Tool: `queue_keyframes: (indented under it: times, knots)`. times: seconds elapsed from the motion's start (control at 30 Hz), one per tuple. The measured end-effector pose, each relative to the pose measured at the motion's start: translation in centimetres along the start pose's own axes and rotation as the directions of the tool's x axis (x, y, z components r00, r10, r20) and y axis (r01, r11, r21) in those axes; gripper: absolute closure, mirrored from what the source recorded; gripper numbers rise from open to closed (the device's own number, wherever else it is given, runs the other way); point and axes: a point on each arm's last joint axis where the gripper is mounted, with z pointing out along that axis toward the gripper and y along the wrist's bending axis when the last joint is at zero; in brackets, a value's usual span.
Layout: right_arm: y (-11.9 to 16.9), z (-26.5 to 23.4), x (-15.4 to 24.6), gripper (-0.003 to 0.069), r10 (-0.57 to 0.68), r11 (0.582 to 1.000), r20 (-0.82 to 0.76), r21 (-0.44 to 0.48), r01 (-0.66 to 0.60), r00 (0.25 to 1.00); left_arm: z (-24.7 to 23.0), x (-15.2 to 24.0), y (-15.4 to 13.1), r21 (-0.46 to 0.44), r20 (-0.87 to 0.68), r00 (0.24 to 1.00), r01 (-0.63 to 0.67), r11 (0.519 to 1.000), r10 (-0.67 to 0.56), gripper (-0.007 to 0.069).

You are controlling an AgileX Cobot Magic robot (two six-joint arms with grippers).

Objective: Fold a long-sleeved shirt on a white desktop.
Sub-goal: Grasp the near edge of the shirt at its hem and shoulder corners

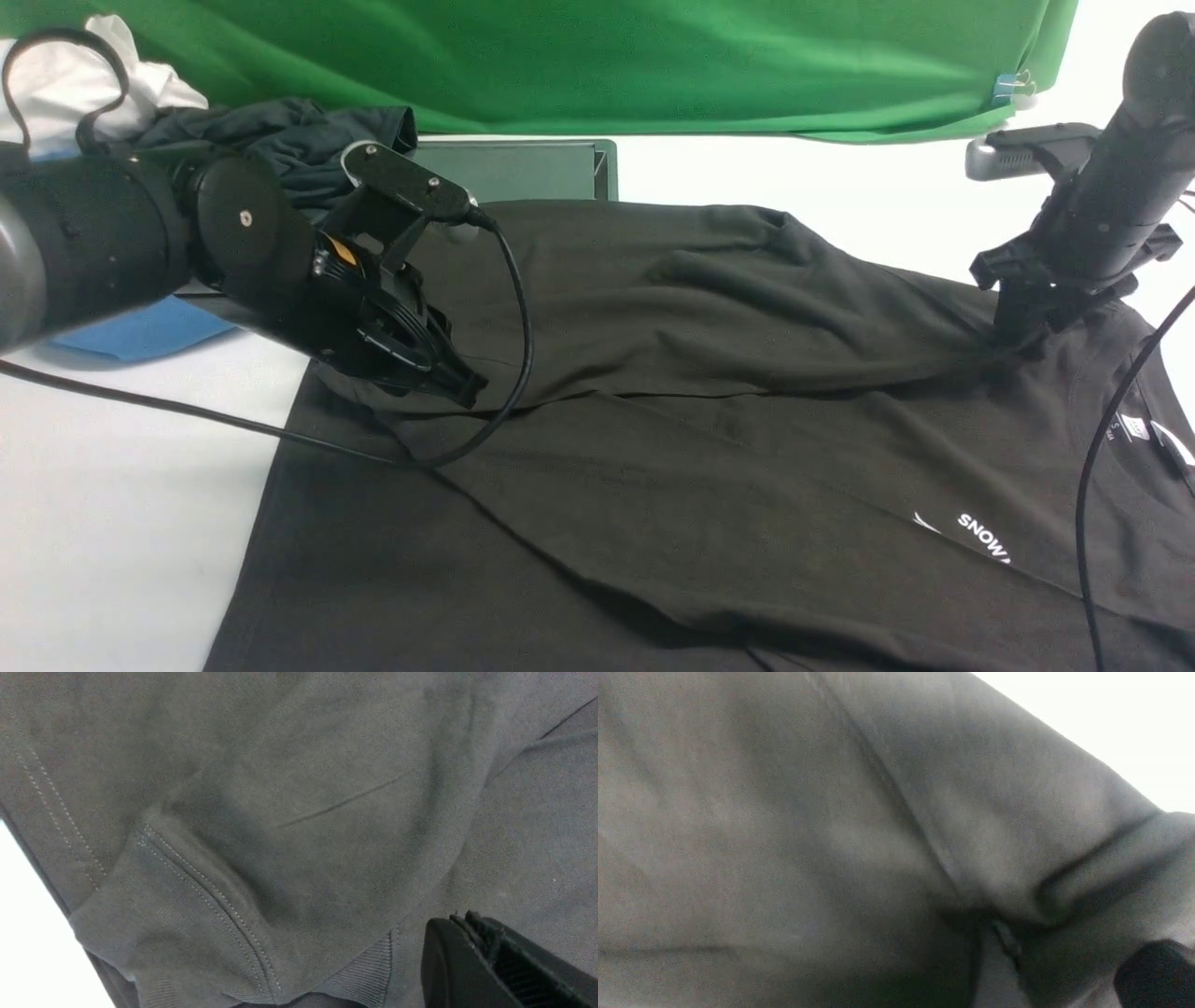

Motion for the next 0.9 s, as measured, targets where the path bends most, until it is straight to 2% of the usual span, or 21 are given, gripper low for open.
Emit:
queue_keyframes:
  times: [0.33, 0.63, 0.9]
  knots:
    - [0.7, -0.2, 0.0, 0.0284, -0.013, 1.0, -0.001, -0.003, 0.013, 1.0, 0.0, -0.1, 0.1, -0.008, 0.014, 1.0, -0.003, 1.0, 0.003, 0.0608]
    - [2.7, -2.0, -0.5, 0.0284, -0.104, 0.995, 0.077, 0.0, 0.104, 0.992, 0.0, -0.2, 0.1, -0.012, 0.02, 1.0, -0.003, 1.0, 0.003, 0.0608]
    - [1.3, 0.0, 0.0, 0.0286, -0.102, 0.995, 0.005, -0.002, 0.102, 0.995, 0.0, -0.2, 0.1, -0.012, 0.02, 1.0, -0.001, 1.0, 0.001, 0.0608]
